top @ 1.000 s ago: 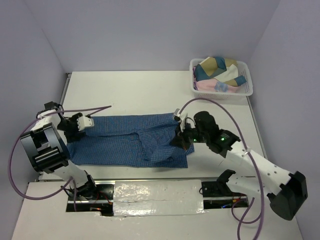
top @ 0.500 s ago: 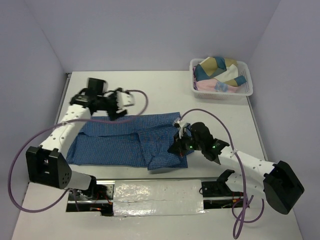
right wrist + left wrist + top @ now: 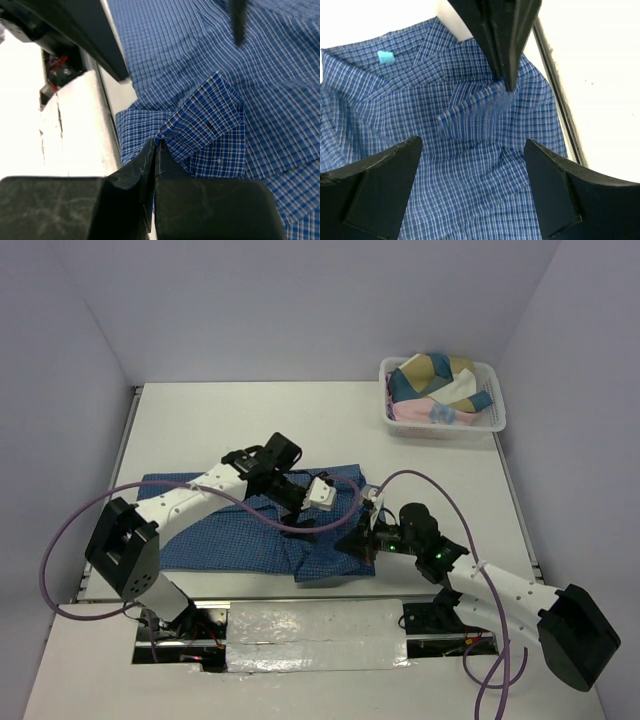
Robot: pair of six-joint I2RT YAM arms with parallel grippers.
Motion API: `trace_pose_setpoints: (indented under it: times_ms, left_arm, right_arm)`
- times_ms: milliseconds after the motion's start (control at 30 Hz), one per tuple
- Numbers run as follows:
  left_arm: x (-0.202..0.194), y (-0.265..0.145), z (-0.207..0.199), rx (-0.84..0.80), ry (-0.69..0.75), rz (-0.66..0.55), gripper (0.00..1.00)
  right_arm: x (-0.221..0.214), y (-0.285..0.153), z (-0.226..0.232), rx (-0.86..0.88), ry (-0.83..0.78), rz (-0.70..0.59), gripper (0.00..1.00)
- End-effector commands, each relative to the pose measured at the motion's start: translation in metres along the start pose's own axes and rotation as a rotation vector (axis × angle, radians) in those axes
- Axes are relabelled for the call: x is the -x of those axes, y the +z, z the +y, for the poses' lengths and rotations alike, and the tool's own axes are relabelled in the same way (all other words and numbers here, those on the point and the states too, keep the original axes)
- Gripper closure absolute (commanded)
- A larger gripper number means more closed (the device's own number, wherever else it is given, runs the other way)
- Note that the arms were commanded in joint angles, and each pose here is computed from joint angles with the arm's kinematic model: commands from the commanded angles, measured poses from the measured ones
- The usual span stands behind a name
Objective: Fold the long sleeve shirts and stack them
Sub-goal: Fold the shirt
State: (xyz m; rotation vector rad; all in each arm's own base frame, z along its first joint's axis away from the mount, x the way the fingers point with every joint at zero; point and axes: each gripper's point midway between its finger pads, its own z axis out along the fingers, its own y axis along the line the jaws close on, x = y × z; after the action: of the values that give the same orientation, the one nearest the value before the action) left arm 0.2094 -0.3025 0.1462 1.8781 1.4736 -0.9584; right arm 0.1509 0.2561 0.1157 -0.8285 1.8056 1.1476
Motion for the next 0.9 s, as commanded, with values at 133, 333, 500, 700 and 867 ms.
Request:
trace_pose_setpoints:
  times_ms: [133, 333, 500, 700, 867]
  left_arm:
    - [0.017, 0.02, -0.003, -0.137, 0.057, -0.132, 0.01]
    - [0.0, 0.038, -0.006, -0.175, 0.018, -0.107, 0.01]
    - [0.003, 0.045, -0.004, -0.188, -0.058, -0.12, 0.22]
    - [-0.002, 0.042, -0.014, -0.236, -0.107, -0.084, 0.84]
    - [-0.013, 0.035, -0.008, -0.151, -0.163, 0.011, 1.0]
  right_arm:
    - [0.018, 0.0, 0.023, 0.121, -0.091, -0.072, 1.0]
    - [0.027, -0.003, 0.025, 0.116, -0.123, -0.091, 1.0]
    - [0.024, -0.002, 0.019, 0.086, -0.12, -0.094, 1.0]
    - [0.028, -0.004, 0.013, 0.046, -0.131, -0.11, 1.0]
    - [0.035, -0.006, 0.005, -0.013, -0.132, -0.134, 0.93]
